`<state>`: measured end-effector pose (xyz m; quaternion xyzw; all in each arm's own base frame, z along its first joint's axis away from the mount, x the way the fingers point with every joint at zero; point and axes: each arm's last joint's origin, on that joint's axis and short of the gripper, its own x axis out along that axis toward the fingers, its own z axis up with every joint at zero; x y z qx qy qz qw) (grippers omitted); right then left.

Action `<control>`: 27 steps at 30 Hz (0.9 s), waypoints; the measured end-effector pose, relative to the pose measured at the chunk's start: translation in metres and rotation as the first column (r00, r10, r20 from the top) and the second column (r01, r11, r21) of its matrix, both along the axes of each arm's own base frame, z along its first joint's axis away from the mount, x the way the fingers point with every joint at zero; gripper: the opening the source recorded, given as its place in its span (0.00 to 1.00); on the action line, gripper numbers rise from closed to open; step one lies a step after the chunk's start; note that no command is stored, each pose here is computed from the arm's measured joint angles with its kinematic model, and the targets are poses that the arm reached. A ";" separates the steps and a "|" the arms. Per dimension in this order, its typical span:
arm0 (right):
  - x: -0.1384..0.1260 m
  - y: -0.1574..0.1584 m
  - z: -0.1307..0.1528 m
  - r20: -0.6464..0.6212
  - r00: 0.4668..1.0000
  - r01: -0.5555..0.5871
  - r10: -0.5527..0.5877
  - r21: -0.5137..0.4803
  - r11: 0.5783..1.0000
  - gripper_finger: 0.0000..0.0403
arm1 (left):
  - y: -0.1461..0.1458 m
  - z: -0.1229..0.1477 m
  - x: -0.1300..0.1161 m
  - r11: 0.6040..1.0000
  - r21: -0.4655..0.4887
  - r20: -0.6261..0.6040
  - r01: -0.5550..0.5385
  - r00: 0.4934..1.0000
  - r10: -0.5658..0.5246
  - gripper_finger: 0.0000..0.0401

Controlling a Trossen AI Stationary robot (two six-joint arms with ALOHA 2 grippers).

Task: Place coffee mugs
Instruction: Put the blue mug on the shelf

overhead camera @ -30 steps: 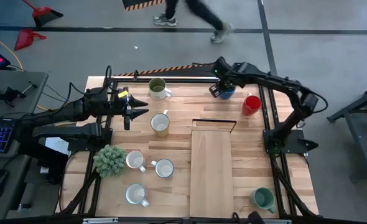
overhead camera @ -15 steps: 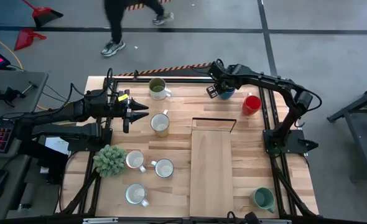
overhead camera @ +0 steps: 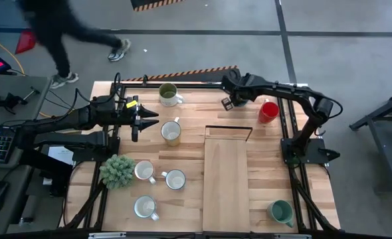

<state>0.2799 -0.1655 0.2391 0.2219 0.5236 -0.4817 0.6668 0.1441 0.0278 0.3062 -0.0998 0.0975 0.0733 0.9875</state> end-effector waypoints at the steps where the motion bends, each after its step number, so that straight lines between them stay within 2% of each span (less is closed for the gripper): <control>1: -0.001 0.002 -0.005 -0.008 1.000 0.000 0.000 0.005 1.000 0.27 | 0.000 0.000 0.000 1.000 -0.005 0.000 -0.001 1.000 0.001 0.32; 5: 0.000 0.006 -0.012 -0.015 1.000 -0.009 0.009 -0.003 1.000 0.27 | 0.000 0.000 0.000 1.000 -0.009 0.001 -0.002 1.000 0.002 0.32; 11: -0.003 0.006 0.001 0.001 1.000 -0.006 0.006 -0.089 0.996 0.27 | 0.000 0.000 0.000 1.000 -0.009 0.000 -0.002 1.000 0.002 0.32; 14: -0.007 0.003 0.003 0.004 1.000 0.004 -0.004 -0.089 0.996 0.27 | 0.000 0.000 0.000 1.000 -0.009 0.000 -0.002 1.000 0.002 0.32; 20: -0.012 -0.007 0.002 0.038 0.999 -0.005 0.005 -0.009 1.000 0.27 | 0.000 0.000 0.000 1.000 -0.010 -0.003 -0.003 1.000 0.003 0.32; 24: -0.017 -0.009 0.003 0.072 0.994 -0.092 0.085 0.102 0.991 0.27 | 0.000 -0.001 0.000 1.000 -0.012 -0.012 -0.003 1.000 0.003 0.32; 27: -0.024 -0.006 0.008 0.057 0.988 -0.148 0.141 0.141 0.979 0.27 | 0.000 -0.002 0.000 1.000 -0.014 -0.020 -0.003 1.000 0.003 0.32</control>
